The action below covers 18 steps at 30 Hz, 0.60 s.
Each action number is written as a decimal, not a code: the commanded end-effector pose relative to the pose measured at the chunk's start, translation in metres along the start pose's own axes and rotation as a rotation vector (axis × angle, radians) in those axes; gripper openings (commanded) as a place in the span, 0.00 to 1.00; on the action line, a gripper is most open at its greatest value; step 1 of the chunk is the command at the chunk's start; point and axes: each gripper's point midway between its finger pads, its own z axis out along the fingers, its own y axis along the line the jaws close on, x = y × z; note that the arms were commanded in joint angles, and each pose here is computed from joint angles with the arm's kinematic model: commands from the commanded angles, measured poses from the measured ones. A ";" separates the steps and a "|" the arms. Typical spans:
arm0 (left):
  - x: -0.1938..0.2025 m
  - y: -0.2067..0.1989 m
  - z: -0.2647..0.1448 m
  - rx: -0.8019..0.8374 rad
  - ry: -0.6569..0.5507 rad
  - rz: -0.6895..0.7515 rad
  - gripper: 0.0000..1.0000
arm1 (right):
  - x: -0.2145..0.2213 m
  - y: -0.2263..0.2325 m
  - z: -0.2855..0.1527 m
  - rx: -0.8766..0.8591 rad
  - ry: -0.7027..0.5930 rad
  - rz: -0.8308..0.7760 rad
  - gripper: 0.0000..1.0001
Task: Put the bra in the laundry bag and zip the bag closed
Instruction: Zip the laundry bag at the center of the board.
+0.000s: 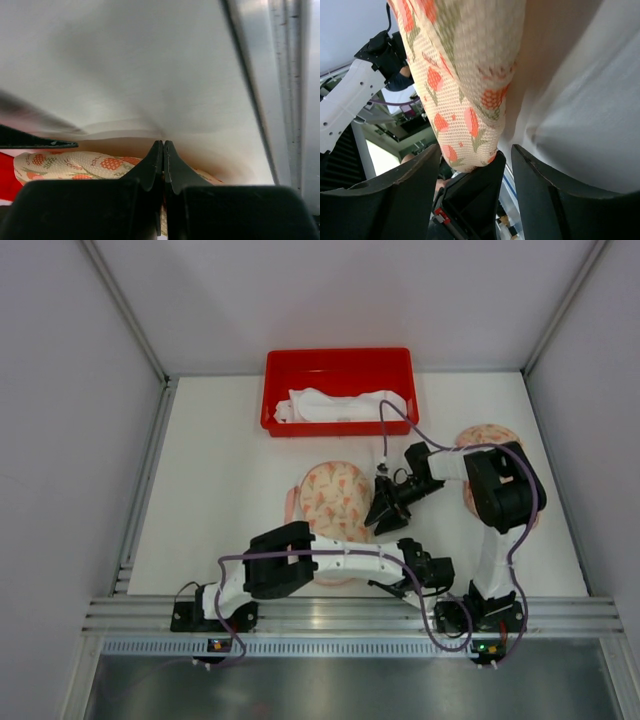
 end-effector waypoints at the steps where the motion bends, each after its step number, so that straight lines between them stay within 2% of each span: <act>1: -0.004 0.030 -0.020 -0.056 -0.088 -0.075 0.00 | 0.004 0.007 0.002 -0.067 0.019 -0.032 0.61; 7: 0.005 0.052 -0.022 -0.099 -0.102 -0.106 0.00 | 0.019 0.005 0.016 -0.056 0.089 -0.050 0.59; 10: 0.001 0.056 -0.029 -0.113 -0.138 -0.115 0.00 | 0.017 0.008 0.021 -0.069 0.094 -0.054 0.38; 11: 0.000 0.058 -0.031 -0.120 -0.147 -0.120 0.00 | 0.013 0.011 0.020 -0.077 0.090 -0.054 0.22; 12: -0.003 0.058 -0.033 -0.118 -0.162 -0.122 0.01 | 0.012 0.012 0.020 -0.080 0.091 -0.051 0.12; 13: -0.005 0.060 -0.040 -0.119 -0.185 -0.126 0.07 | 0.010 0.012 0.021 -0.080 0.091 -0.051 0.02; 14: -0.006 0.060 -0.044 -0.123 -0.198 -0.129 0.13 | 0.009 0.012 0.021 -0.079 0.089 -0.052 0.00; 15: -0.008 0.061 -0.050 -0.127 -0.219 -0.142 0.29 | 0.007 0.013 0.021 -0.079 0.086 -0.056 0.00; 17: -0.014 0.059 -0.074 -0.122 -0.298 -0.156 0.43 | 0.007 0.013 0.020 -0.076 0.078 -0.054 0.00; 18: -0.015 0.059 -0.083 -0.121 -0.329 -0.174 0.67 | 0.005 0.014 0.020 -0.074 0.072 -0.063 0.00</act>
